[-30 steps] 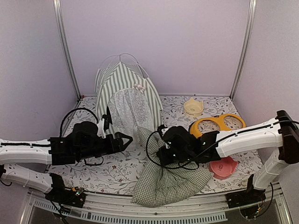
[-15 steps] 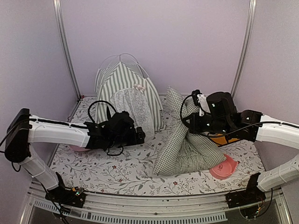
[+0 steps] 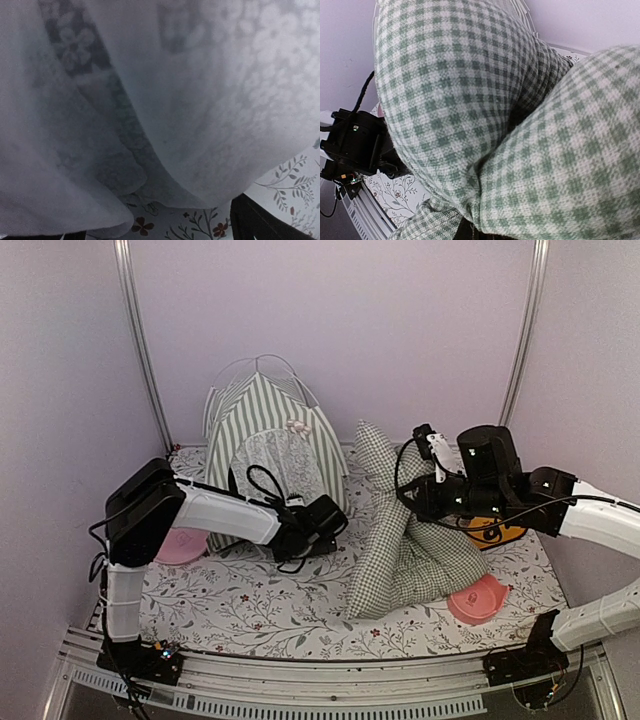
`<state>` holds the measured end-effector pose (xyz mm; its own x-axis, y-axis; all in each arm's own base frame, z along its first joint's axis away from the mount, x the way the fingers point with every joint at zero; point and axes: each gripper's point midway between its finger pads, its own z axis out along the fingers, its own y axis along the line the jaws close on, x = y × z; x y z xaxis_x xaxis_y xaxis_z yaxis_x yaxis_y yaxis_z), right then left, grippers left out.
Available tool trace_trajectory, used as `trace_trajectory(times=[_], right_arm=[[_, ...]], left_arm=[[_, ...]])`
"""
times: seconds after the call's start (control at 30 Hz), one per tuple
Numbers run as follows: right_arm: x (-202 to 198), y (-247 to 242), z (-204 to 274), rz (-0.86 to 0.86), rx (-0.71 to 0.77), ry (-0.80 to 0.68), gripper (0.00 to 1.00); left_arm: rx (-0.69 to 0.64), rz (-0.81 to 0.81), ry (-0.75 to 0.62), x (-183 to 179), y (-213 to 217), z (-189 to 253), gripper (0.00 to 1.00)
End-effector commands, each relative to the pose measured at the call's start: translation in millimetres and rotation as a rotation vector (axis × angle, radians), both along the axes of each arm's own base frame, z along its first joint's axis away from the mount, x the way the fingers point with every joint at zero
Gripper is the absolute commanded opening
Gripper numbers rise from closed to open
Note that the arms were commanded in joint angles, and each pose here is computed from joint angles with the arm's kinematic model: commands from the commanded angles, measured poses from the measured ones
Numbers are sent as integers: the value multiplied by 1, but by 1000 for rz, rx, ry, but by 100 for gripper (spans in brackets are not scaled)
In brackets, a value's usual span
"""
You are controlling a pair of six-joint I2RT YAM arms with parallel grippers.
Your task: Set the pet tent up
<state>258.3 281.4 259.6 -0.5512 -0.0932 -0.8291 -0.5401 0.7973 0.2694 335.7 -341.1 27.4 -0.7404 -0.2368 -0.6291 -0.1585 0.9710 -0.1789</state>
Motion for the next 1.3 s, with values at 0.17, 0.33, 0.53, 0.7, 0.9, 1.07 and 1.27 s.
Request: trace_trajectory(times=[0.17,0.33,0.53,0.7,0.9,1.07,1.27], right_arm=[[-10,-11,38,6,84,-58,0],[-9,-13,38,-5,88,-55,0],[-6,-12,39,-10,72,-65,0],[-1,-8,33,7,66,-48,0],[8,-5,16,31,83,5,0],[5,18,0,147,111,60,0],[-11,64,-16,344,200,128,0]], left_arm=[[103,79,-9,19,19,-18,97],[80,23,-41,25,9,-12,54],[33,-77,-113,27,-1,21,1],[-19,-195,-188,14,-14,76,0],[-111,-332,-308,-8,-16,161,0],[-140,-388,-400,-17,1,225,0],[-182,-457,-489,-14,19,293,0]])
